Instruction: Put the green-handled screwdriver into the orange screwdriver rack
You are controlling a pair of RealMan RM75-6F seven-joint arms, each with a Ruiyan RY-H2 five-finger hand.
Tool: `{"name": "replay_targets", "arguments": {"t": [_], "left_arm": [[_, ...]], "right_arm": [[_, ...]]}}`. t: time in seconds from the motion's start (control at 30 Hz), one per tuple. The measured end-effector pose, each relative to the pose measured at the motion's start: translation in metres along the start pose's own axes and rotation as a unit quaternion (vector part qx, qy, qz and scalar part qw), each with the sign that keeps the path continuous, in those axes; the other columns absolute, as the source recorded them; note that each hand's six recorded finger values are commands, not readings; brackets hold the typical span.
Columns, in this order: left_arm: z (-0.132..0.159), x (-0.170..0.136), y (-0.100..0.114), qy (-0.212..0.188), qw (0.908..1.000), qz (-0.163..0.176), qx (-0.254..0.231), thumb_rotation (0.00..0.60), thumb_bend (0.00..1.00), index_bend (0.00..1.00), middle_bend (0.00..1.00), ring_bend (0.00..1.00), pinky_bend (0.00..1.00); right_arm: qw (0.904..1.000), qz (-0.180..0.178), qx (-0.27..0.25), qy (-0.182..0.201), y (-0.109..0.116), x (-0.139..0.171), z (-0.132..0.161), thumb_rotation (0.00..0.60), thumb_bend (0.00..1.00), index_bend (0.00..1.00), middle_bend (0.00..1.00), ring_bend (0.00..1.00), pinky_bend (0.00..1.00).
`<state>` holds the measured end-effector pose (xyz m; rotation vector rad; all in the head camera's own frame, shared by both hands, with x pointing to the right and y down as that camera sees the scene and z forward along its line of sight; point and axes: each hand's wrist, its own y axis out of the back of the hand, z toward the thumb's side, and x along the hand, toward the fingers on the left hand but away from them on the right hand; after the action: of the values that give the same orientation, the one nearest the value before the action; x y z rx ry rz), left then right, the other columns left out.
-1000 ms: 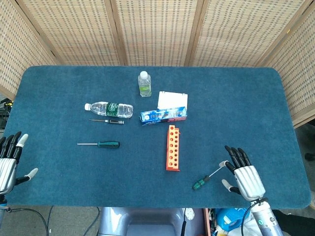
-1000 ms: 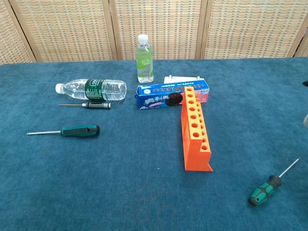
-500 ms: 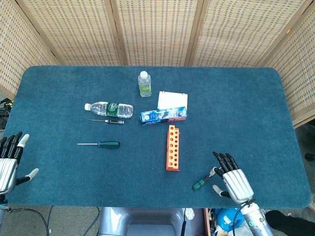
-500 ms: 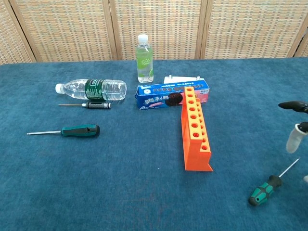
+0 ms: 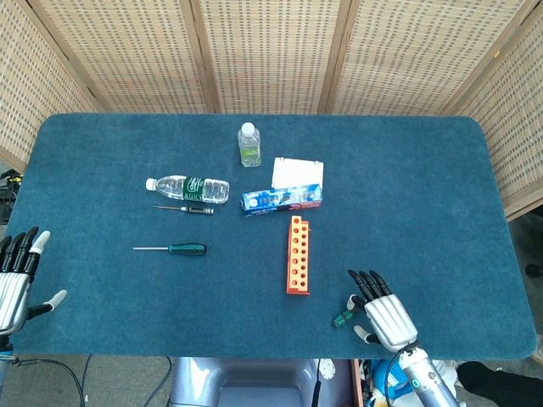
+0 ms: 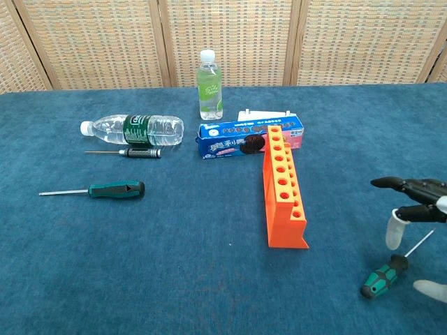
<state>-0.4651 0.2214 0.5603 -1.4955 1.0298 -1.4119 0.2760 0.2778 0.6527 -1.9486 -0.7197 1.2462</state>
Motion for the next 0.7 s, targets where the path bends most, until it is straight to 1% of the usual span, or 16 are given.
{"name": "replay_targets", "arguments": {"t": [0.4, 0.7], "left_arm": [[-0.001, 0.000, 0.000, 0.002, 1.0000, 0.000, -0.001, 0.600, 0.00, 0.00, 0.00, 0.00, 0.00], [-0.002, 0.001, 0.000, 0.003, 1.0000, 0.000, -0.002, 0.600, 0.00, 0.00, 0.00, 0.00, 0.00]], "right_arm": [[0.9999, 0.004, -0.003, 0.012, -0.001, -0.015, 0.013, 0.600, 0.22, 0.44, 0.00, 0.00, 0.00], [0.9996, 0.027, 0.003, 0.006, -0.011, -0.017, 0.010, 0.600, 0.22, 0.45, 0.00, 0.00, 0.00]]}}
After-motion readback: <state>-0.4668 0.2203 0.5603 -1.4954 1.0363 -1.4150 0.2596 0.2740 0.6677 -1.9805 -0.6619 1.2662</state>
